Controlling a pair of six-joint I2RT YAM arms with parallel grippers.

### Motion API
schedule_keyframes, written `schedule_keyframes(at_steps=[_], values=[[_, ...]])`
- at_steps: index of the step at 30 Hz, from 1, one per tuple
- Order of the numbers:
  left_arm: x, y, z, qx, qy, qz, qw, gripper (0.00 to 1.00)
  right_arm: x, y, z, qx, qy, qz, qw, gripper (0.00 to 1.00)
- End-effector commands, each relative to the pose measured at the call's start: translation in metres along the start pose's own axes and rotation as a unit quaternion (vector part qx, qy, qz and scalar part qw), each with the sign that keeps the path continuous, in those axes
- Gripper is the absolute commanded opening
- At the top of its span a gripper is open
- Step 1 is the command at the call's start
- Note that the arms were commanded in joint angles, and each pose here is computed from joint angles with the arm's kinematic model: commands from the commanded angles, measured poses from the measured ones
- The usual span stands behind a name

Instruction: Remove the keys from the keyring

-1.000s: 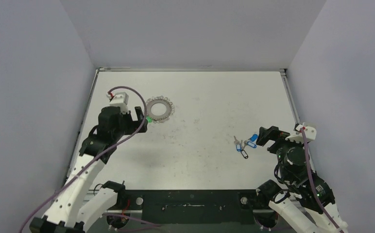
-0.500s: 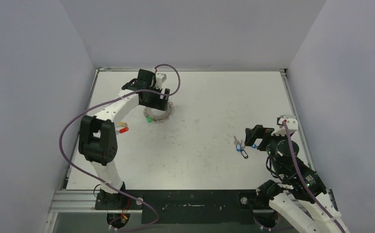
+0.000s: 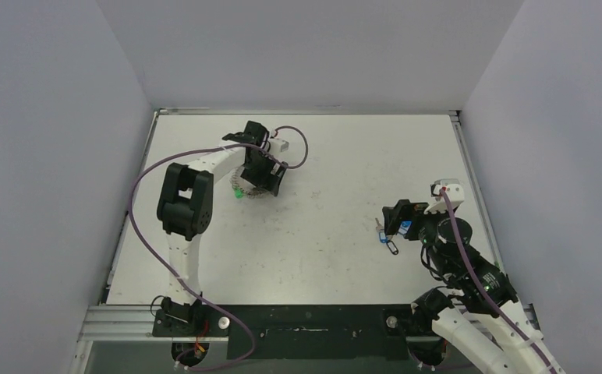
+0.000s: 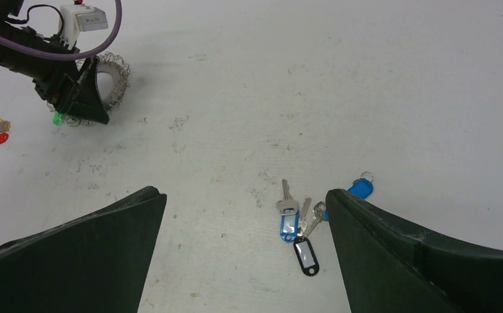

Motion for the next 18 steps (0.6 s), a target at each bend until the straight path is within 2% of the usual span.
schedule_keyframes(at_steps=[1, 6, 11, 15, 18], values=[[-0.010, -0.033, 0.001, -0.013, -0.008, 0.045, 0.999, 0.77, -0.007, 0.010, 0.001, 0.003, 0.004, -0.025, 1.000, 1.00], [-0.026, -0.101, 0.014, 0.013, -0.006, 0.086, 0.996, 0.74, -0.016, 0.014, 0.015, -0.006, 0.029, -0.035, 0.999, 1.00], [-0.020, -0.182, 0.015, 0.023, -0.042, 0.108, 0.993, 0.73, -0.022, 0.014, 0.029, -0.019, 0.053, -0.029, 0.998, 1.00], [0.001, -0.208, 0.008, 0.023, -0.063, 0.078, 0.995, 0.75, -0.025, 0.013, 0.039, -0.038, 0.071, -0.023, 0.997, 1.00], [0.030, -0.211, -0.007, 0.041, -0.109, 0.071, 0.991, 0.75, -0.031, 0.016, 0.051, -0.057, 0.093, -0.023, 0.994, 1.00]])
Point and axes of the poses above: each gripper's point midway between its finger pads, its own x axis back along the fingers, its own y axis along the line the jaws close on, z = x × y, the point moved 4 cm from there along x, back along the fingers, and after that the axes turned 9 degrees about -x, right-handed, at the moved point
